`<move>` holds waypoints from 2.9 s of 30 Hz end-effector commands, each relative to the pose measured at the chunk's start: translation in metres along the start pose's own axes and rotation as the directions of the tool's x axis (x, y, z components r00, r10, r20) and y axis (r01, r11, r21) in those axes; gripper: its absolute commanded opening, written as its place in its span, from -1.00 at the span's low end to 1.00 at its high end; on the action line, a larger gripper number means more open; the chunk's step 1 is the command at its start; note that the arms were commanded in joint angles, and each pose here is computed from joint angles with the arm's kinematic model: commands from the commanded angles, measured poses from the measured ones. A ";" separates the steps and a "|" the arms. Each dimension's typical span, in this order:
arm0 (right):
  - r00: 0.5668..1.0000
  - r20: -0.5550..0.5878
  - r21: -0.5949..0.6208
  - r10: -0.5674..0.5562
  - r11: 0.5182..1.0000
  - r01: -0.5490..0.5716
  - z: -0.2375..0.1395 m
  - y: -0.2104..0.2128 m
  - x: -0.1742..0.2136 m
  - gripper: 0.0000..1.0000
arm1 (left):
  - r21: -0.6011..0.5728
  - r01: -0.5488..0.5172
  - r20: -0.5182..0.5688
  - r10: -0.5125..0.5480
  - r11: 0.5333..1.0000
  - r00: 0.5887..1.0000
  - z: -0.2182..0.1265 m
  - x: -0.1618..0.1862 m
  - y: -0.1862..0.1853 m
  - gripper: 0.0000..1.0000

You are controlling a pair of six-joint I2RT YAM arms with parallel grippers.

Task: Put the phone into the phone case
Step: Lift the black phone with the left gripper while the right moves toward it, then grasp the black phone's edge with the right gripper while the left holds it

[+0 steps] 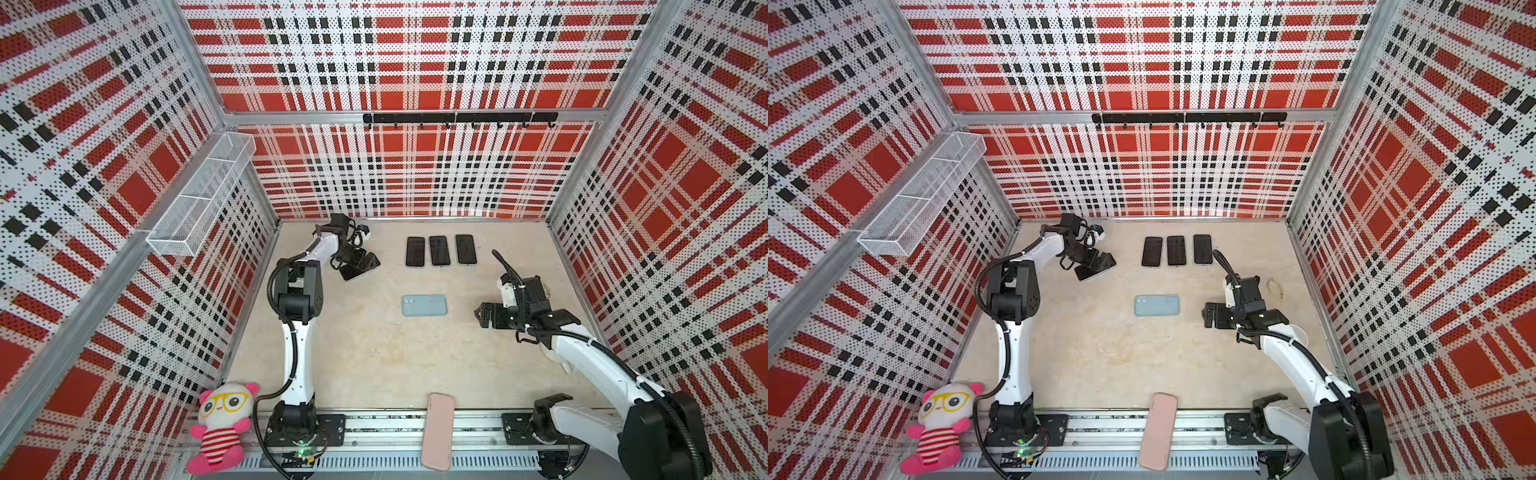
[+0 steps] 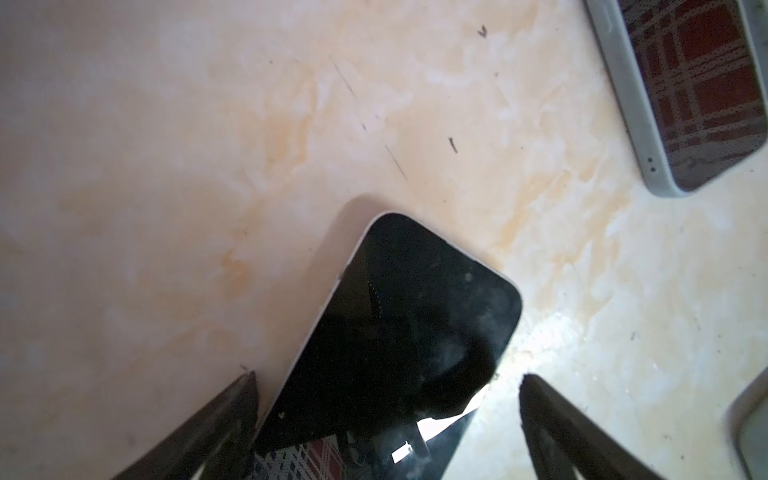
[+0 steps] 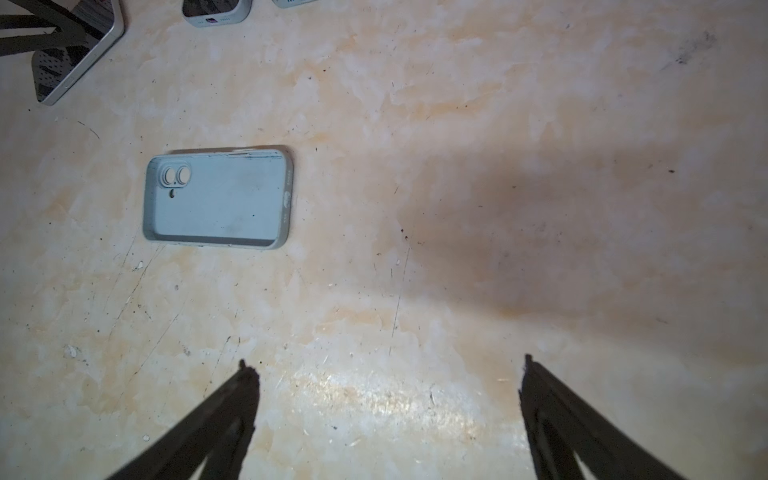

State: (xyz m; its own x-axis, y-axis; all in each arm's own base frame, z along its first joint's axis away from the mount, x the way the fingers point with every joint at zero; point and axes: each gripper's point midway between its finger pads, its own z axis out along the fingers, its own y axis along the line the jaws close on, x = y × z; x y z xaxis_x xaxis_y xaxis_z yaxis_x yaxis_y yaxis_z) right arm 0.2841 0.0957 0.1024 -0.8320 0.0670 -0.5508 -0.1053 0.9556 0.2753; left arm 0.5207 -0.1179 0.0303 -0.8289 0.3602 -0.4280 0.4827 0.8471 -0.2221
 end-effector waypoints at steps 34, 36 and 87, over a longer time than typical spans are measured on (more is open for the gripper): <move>0.999 0.041 0.018 -0.029 0.999 0.029 -0.003 -0.004 -0.006 1.00 | -0.307 0.139 -0.166 -0.196 0.942 0.966 0.022 0.094 -0.066 0.60; 0.998 0.050 0.008 -0.032 0.999 0.031 -0.003 -0.002 -0.007 1.00 | -0.288 0.134 -0.184 -0.192 0.948 0.964 0.025 0.099 -0.070 0.52; 0.934 0.354 -0.680 0.045 0.698 0.224 0.016 0.285 -0.002 0.88 | 0.432 0.836 0.151 -0.941 0.338 0.303 -0.141 0.080 -0.149 -0.78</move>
State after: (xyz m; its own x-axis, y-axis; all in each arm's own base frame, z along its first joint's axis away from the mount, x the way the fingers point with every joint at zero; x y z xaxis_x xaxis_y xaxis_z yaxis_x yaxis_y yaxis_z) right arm 0.2563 0.3619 0.1446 -0.6266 0.0741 -0.7758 -0.6263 0.5445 0.5579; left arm 0.3261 -0.1513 0.1194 -0.7493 -0.6461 -0.1453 -0.3990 0.6156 -0.6796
